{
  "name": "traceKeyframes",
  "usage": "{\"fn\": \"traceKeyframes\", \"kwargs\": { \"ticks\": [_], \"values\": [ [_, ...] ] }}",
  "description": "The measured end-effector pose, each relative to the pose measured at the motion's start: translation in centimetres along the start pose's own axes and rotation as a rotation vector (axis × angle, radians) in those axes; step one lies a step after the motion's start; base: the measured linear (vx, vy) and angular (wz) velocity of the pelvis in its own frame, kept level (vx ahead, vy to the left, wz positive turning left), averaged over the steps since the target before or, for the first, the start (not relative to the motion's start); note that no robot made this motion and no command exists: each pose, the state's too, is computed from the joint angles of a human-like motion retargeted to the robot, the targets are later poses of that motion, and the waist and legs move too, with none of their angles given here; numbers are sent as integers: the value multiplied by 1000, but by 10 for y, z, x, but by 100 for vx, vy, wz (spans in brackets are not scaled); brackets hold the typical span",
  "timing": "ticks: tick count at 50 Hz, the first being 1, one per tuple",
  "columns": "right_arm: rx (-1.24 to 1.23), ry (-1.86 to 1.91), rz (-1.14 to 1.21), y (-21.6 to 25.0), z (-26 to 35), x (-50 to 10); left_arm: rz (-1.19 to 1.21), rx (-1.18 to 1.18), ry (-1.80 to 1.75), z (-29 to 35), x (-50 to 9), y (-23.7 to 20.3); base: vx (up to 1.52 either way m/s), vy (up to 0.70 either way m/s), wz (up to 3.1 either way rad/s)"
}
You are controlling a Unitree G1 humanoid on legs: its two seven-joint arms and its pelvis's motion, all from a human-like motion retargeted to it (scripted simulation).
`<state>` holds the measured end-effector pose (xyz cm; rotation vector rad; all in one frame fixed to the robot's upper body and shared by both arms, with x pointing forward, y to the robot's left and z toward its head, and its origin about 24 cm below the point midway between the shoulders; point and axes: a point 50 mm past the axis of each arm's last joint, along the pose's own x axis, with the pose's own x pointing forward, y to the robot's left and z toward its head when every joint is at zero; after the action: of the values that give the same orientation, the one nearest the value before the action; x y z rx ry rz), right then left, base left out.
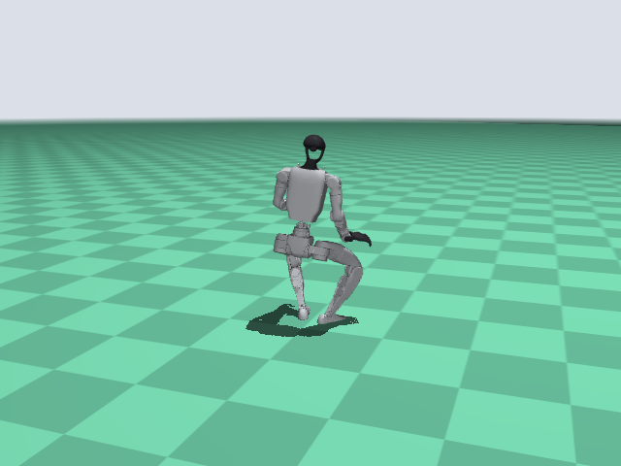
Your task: Upper body actions
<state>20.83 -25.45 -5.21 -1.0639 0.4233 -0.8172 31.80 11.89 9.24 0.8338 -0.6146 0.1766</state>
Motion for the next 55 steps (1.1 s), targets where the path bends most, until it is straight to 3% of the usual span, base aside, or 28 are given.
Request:
{"fn": "traceKeyframes", "kwargs": {
  "ticks": [12,23,27,55],
  "values": [
    [-23,18,35,7,-6,-8,-172,65,82,-12,-93,-35,0,0,0],
    [-40,0,87,18,-5,-22,-176,215,180,-30,-164,-40,0,0,0],
    [-45,-1,102,20,-7,-25,-70,237,111,-28,-165,-35,0,0,0],
    [-38,20,93,18,-10,-24,-140,218,86,-20,-161,-49,0,0,0]
  ]
}}
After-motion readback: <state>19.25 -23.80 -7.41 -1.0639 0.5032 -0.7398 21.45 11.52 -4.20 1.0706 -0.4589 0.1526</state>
